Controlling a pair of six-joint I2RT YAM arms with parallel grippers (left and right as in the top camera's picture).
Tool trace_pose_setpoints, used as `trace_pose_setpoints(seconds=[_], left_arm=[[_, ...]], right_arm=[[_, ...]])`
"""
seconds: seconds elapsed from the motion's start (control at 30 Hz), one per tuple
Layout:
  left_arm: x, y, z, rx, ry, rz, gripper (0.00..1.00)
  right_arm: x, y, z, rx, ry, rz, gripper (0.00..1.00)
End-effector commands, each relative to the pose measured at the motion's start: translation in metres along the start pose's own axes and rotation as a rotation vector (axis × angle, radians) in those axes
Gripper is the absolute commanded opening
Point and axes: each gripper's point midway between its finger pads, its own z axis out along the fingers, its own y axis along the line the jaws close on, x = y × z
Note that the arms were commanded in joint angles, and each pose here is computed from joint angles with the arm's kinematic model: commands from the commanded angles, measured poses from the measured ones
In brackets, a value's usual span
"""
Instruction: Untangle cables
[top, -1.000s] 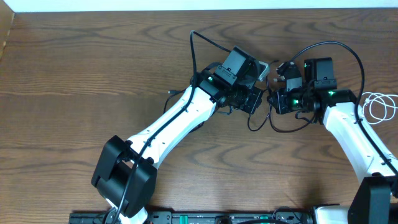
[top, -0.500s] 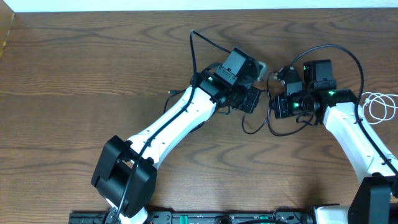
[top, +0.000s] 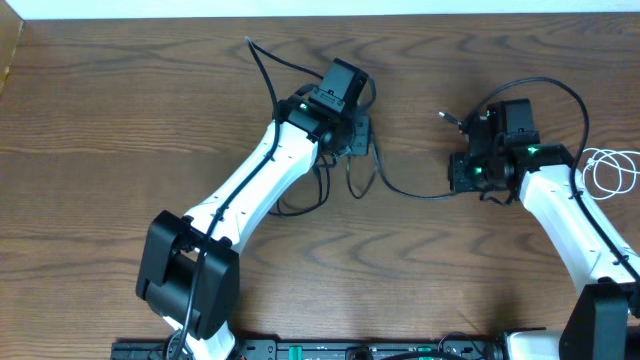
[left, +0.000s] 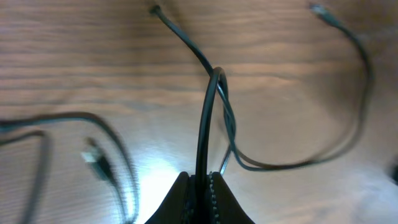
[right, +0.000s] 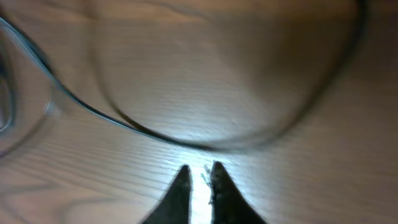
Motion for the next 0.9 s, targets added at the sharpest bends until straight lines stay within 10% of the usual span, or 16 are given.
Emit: trace_pose_setpoints(seconds=[0.0,0.3,0.87], left_arm=[[0.016,-0.039,-0.002,0.181,0.076,0.044,0.07],[0.031,-0.095,-0.022,0.510,0.153,0.138,0.08],[0.037,-0.111,-0.033,0.621,0.188,0.145,0.08]], right_arm=[[-0.002,0.044,-0.004,-0.225,-0.010,-0.070,0.25],[-0.014,0.059,-0.001,-0.217,-0.073,-0.155,0.33],[-0.025,0.038,0.003,-0.081,-0.113,-0.154,0.16]])
